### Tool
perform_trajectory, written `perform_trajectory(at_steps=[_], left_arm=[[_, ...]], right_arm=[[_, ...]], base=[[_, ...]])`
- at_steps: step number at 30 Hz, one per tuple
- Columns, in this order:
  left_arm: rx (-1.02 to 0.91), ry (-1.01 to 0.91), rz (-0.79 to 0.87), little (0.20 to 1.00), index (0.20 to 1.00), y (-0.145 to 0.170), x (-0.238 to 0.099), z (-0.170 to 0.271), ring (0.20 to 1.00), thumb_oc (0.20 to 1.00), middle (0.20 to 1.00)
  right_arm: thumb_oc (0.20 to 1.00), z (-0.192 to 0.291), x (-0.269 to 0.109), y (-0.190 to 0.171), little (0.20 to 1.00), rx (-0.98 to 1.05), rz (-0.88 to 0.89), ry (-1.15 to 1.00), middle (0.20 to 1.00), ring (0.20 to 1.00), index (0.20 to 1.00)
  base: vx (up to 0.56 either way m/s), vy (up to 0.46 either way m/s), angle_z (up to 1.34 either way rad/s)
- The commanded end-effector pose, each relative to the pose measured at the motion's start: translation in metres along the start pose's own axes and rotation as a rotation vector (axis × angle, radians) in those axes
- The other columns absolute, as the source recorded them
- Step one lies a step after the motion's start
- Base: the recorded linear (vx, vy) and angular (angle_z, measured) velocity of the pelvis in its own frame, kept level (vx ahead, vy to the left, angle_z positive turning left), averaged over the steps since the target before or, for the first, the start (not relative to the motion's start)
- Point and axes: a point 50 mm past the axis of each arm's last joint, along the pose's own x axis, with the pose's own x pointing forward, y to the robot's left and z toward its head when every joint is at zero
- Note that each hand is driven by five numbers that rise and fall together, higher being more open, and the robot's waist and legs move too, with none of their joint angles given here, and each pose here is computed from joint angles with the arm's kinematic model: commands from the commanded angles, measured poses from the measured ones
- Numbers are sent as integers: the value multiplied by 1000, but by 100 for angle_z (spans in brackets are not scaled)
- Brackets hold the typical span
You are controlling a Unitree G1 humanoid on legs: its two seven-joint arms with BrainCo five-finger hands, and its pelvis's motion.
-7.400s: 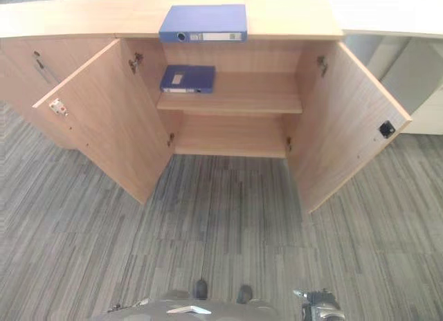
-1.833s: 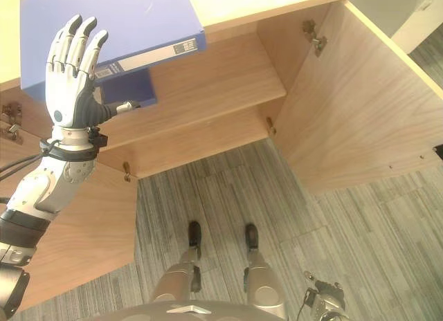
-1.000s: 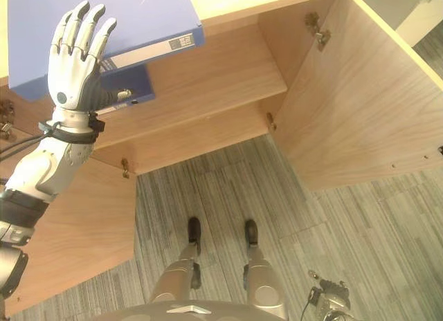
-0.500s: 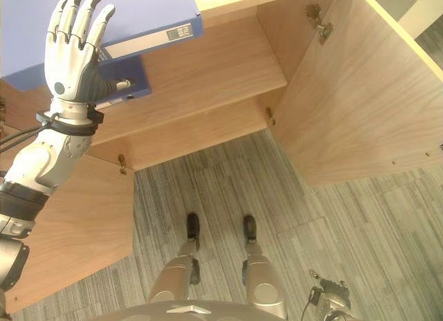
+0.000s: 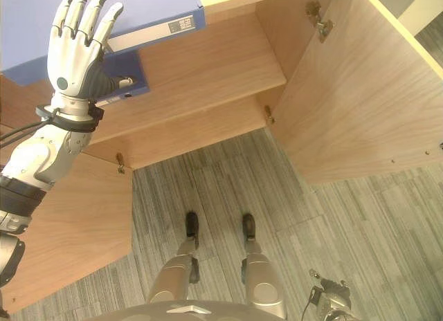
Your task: Put the empty folder in the office cabinet
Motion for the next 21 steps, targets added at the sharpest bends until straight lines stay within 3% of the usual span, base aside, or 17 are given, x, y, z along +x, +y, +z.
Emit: perform_trajectory(at_steps=[1,19,20,21], left_arm=[[111,-9,-14,1000,1000,8,15,-15,1000,1000,1000],[106,166,-95,1000,1000,-5,15,-30,1000,1000,1000],[106,167,-95,925,925,-5,15,-30,925,925,925],[95,200,-108,583,583,-8,13,-32,583,583,583]], right_arm=[[1000,5,2,-13,1000,3,-37,-7,1000,1000,1000],[1000,10,2,-10,1000,0,-12,-21,1000,1000,1000],[1000,10,2,-10,1000,0,-12,-21,1000,1000,1000],[1000,10,2,-10,1000,-2,-12,-19,1000,1000,1000]], base=[[0,0,0],[0,-16,-2],[10,-39,-4],[0,0,0]])
